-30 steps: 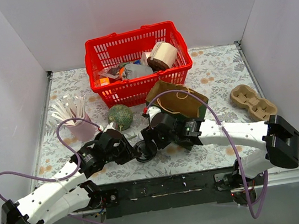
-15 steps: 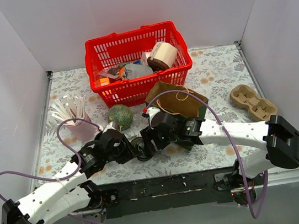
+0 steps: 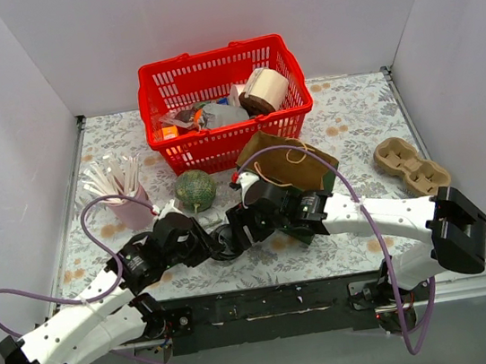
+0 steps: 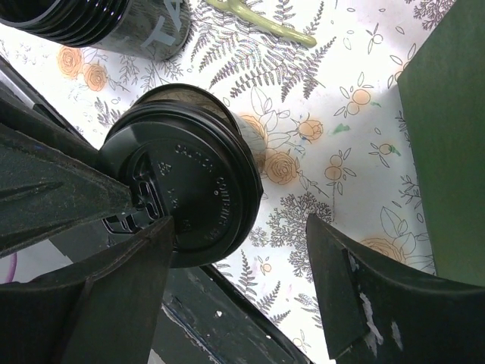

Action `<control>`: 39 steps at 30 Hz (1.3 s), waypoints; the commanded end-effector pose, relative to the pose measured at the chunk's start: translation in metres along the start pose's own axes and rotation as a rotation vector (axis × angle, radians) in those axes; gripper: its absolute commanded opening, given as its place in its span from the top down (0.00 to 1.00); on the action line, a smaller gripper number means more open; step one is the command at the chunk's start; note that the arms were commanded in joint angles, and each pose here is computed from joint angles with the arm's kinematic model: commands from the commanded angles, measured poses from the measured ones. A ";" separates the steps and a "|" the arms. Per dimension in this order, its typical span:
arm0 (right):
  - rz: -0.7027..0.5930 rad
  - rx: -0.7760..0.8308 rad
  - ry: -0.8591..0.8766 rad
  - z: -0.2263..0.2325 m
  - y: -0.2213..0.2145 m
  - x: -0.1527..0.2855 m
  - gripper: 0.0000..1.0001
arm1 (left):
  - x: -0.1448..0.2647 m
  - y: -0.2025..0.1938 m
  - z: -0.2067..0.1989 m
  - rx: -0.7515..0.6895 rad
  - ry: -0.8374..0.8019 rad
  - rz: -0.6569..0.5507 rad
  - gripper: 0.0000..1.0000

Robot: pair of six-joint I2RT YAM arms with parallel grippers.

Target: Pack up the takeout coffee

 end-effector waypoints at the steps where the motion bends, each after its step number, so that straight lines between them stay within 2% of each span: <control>1: -0.087 0.009 0.030 0.007 0.024 0.007 0.22 | 0.011 0.007 -0.005 0.006 0.017 -0.046 0.78; 17: -0.064 -0.028 0.047 0.011 0.022 -0.025 0.23 | 0.009 0.012 0.015 0.034 0.115 -0.109 0.78; 29: -0.128 -0.026 0.026 0.009 0.036 -0.003 0.23 | 0.029 0.016 -0.003 0.067 -0.030 -0.129 0.78; 33: -0.149 -0.025 0.028 0.011 0.040 0.000 0.23 | 0.032 0.018 0.002 0.128 -0.025 -0.155 0.82; 39: -0.141 0.005 0.041 0.013 0.044 -0.006 0.22 | 0.031 0.018 0.014 0.173 -0.009 -0.175 0.79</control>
Point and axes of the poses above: each gripper's point midway between its finger pads, its own x axis back along the fingers, its own z axis along the line the jaws close on, y = z × x, the point moved 7 cm from there along x, back along the fingers, and after that the axes turned 14 degrees about x, right-handed, at the moved point
